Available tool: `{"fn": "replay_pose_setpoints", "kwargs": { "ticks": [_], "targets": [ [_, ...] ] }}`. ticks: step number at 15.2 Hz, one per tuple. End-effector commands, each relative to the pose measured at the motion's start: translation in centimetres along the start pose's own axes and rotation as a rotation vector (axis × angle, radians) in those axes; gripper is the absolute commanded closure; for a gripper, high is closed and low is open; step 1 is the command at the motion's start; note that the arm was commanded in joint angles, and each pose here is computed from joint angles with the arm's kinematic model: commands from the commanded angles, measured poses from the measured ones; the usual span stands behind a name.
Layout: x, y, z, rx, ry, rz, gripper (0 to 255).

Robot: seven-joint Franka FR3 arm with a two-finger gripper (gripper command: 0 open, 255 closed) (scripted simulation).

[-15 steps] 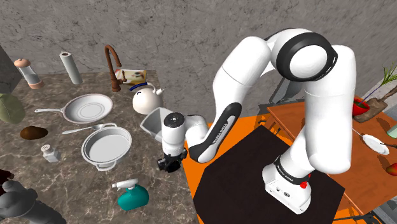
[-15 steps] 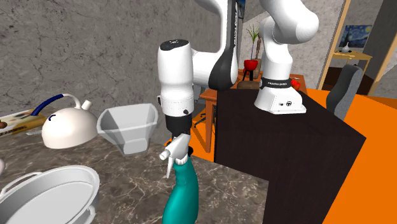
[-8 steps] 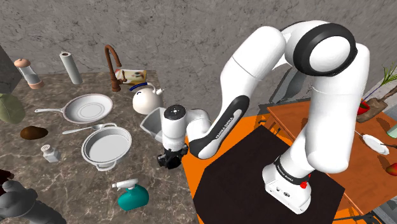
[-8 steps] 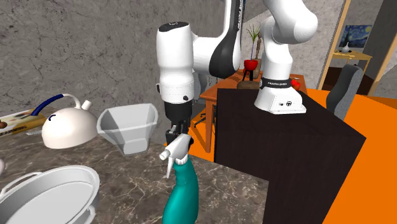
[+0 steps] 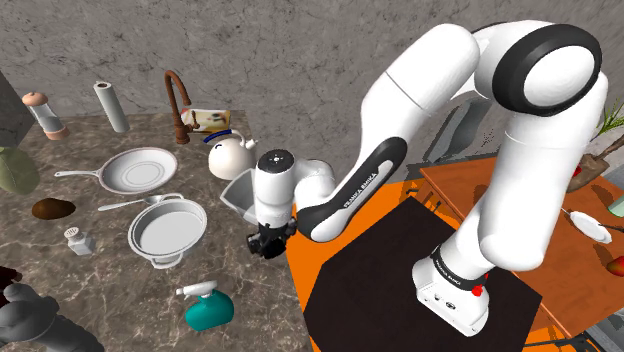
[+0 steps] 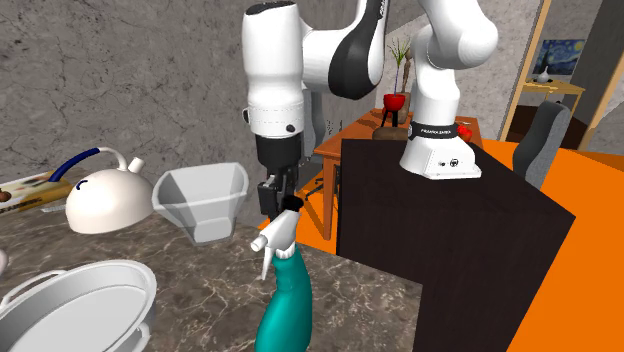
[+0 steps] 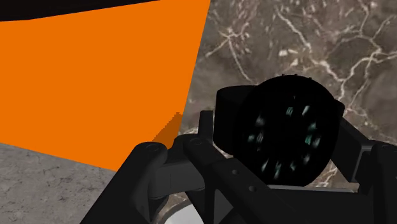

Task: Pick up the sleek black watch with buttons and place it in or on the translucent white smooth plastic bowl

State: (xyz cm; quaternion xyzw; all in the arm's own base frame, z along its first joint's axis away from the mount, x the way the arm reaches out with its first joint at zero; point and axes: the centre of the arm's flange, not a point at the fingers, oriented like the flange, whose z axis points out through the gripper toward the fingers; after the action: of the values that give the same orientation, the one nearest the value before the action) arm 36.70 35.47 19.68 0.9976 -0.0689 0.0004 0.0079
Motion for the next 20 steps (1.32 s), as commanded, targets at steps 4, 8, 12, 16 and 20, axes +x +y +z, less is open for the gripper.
{"fn": "replay_pose_setpoints", "kwargs": {
  "ticks": [4,8,12,16,20],
  "targets": [
    [0.0,0.0,-2.7,0.0,0.0,0.0,255],
    [0.0,0.1,-4.8,0.0,0.0,0.0,255],
    [0.0,0.1,-6.9,0.0,0.0,0.0,255],
    [0.0,0.1,-9.0,0.0,0.0,0.0,255],
    [0.0,0.2,-11.2,0.0,0.0,0.0,255]
  ]
}}
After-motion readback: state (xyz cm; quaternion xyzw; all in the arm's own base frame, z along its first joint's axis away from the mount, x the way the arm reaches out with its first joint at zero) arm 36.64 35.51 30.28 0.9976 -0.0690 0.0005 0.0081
